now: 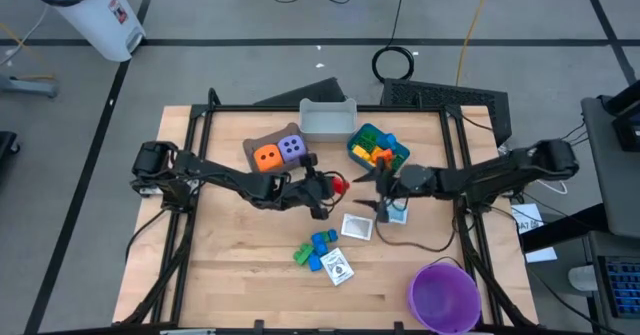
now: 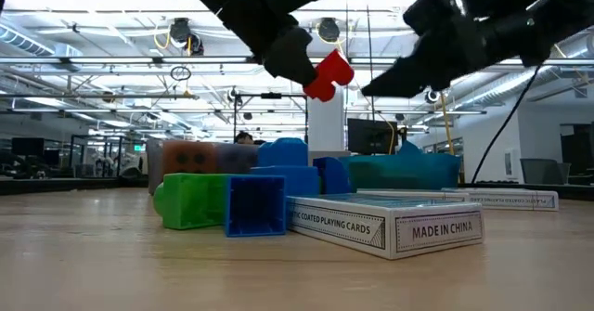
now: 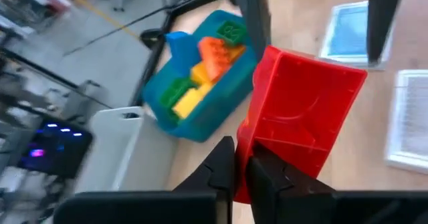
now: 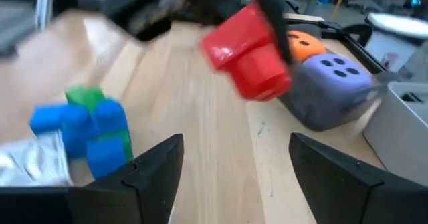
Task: Pick & Place Toys
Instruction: Put the red 2 studs game piece into the blue bin, then put the blue 2 studs game piece into the blue bin
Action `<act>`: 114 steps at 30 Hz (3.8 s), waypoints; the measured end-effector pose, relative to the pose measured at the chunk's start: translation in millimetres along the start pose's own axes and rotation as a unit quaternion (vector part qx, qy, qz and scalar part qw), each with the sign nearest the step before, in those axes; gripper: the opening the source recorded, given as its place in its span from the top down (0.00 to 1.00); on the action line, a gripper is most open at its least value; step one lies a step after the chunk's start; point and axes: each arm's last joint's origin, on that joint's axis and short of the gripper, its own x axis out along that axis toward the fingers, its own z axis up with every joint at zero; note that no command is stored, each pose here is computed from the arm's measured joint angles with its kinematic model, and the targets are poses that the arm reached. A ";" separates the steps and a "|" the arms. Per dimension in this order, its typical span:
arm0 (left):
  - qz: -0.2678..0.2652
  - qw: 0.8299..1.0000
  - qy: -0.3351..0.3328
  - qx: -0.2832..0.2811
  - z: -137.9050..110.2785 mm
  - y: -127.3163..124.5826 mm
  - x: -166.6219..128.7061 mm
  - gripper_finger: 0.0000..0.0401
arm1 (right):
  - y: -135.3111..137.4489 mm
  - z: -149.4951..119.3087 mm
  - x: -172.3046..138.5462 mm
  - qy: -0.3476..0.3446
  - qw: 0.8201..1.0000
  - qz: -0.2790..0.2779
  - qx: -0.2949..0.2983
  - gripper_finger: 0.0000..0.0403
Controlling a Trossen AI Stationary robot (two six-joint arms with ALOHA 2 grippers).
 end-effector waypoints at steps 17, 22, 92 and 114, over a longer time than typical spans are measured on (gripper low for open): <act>-0.092 0.992 -0.004 -0.090 -1.7 1.2 4.1 0.97 | 24.8 4.0 41.3 -0.025 0.991 -0.071 -0.112 0.22; -0.101 0.990 -0.002 -0.096 -2.0 0.1 3.8 0.96 | 26.5 6.6 45.9 -0.040 0.991 -0.071 -0.110 0.24; -0.069 0.953 -0.106 -0.274 -80.5 68.9 -86.5 0.33 | -119.7 -58.5 3.1 0.071 0.946 -0.298 0.108 0.62; -0.063 0.950 -0.103 -0.289 -81.8 72.3 -84.7 0.33 | -76.5 4.7 -37.2 -0.024 0.974 -0.196 0.112 0.27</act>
